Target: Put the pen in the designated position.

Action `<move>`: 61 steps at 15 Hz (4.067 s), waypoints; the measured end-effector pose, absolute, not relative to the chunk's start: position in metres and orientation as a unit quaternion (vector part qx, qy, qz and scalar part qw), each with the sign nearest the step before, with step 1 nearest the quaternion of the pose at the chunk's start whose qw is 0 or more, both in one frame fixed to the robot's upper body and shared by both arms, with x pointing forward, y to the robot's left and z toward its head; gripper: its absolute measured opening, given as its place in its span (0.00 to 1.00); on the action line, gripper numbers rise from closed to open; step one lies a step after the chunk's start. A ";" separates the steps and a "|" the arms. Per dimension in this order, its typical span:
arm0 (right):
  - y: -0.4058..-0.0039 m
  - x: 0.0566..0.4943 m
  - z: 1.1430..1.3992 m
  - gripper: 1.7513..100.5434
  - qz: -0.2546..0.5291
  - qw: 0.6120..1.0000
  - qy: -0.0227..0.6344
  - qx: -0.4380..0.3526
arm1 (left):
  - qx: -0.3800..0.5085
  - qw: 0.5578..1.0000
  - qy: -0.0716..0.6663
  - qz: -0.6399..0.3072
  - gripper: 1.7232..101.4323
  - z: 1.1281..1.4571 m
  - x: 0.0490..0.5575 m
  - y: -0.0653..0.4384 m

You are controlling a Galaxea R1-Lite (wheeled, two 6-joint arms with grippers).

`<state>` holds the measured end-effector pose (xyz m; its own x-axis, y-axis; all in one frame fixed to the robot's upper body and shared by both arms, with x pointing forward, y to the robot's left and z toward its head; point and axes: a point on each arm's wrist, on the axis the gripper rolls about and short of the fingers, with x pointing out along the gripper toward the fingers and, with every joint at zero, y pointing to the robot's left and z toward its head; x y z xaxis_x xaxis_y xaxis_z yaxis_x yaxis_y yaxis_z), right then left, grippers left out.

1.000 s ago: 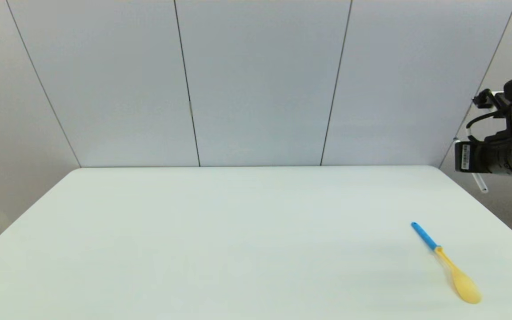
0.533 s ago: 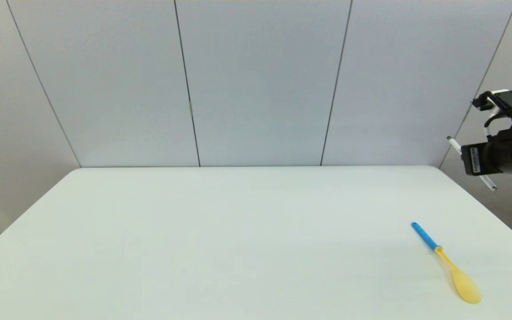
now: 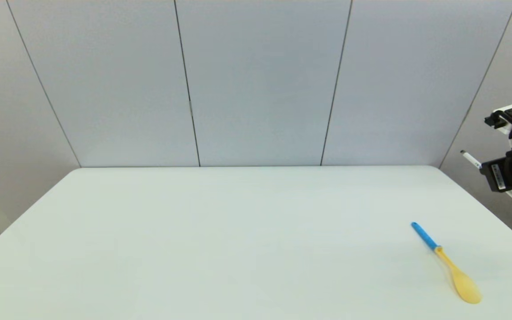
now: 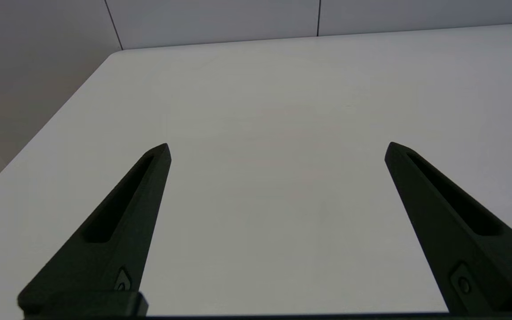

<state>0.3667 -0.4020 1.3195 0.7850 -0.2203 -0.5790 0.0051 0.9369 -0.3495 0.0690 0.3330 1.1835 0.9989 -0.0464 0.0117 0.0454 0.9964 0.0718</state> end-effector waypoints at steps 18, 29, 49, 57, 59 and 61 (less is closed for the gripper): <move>-0.419 0.379 1.240 0.02 -0.075 0.920 0.355 -0.149 | 0.036 0.999 -0.007 -0.023 0.96 1.184 0.069 0.333; -0.416 0.371 1.215 0.02 -0.079 0.910 0.390 -0.119 | 0.036 0.999 -0.007 -0.023 0.96 1.184 0.069 0.333; -0.410 0.374 1.201 0.02 -0.076 0.908 0.406 -0.076 | 0.036 0.999 -0.007 -0.023 0.96 1.184 0.069 0.333; -0.410 0.376 1.196 0.02 -0.075 0.905 0.412 -0.075 | 0.036 0.999 -0.007 -0.023 0.96 1.184 0.069 0.333; -0.410 0.376 1.196 0.02 -0.075 0.905 0.413 -0.075 | 0.036 0.999 -0.007 -0.023 0.96 1.184 0.069 0.333; -0.409 0.375 1.194 0.02 -0.075 0.902 0.418 -0.073 | 0.036 0.999 -0.006 -0.023 0.96 1.183 0.069 0.333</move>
